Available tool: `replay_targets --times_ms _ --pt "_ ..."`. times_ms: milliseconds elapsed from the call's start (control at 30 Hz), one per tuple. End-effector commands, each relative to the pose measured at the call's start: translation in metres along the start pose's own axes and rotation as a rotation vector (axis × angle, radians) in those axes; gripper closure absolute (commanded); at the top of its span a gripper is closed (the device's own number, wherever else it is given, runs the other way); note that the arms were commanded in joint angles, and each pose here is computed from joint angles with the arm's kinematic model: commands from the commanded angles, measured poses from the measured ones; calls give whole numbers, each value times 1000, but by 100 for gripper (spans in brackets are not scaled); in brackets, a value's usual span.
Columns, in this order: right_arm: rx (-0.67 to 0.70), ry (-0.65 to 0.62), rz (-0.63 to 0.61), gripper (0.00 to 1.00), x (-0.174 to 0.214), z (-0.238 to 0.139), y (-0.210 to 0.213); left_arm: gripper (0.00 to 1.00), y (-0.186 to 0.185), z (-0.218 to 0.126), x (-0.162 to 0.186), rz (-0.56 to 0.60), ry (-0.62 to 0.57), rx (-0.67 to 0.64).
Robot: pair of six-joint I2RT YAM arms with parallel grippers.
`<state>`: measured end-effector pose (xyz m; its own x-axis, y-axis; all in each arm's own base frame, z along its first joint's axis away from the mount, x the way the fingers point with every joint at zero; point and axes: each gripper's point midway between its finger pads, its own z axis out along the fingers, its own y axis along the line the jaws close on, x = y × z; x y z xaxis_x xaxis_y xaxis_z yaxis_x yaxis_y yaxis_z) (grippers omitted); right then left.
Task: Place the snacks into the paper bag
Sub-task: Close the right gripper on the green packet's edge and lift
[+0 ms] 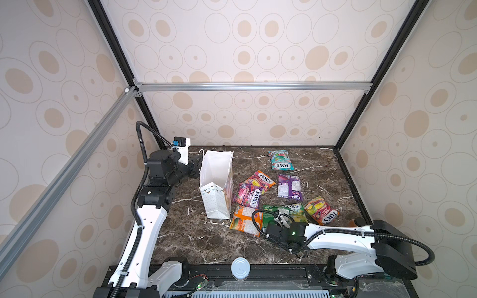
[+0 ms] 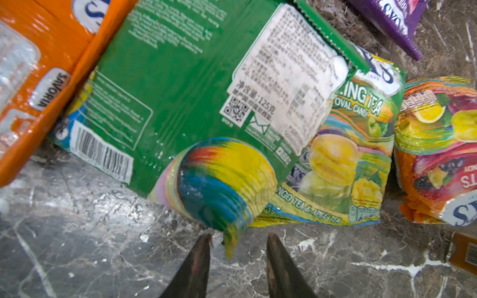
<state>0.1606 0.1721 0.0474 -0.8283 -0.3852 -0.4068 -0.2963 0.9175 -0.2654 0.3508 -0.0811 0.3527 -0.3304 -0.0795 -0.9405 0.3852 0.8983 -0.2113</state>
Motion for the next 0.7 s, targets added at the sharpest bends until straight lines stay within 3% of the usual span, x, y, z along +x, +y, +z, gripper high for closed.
replay_targets --times_ms 0,433,667 --pt "38 -3 9 63 0 5 -6 92 -4 -5 -10 17 -37 12" --pt "56 0 13 71 1 16 -7 92 -4 -6 -11 17 -36 15" --pt "71 5 5 87 0 18 -7 92 -5 -5 -11 16 -37 17"
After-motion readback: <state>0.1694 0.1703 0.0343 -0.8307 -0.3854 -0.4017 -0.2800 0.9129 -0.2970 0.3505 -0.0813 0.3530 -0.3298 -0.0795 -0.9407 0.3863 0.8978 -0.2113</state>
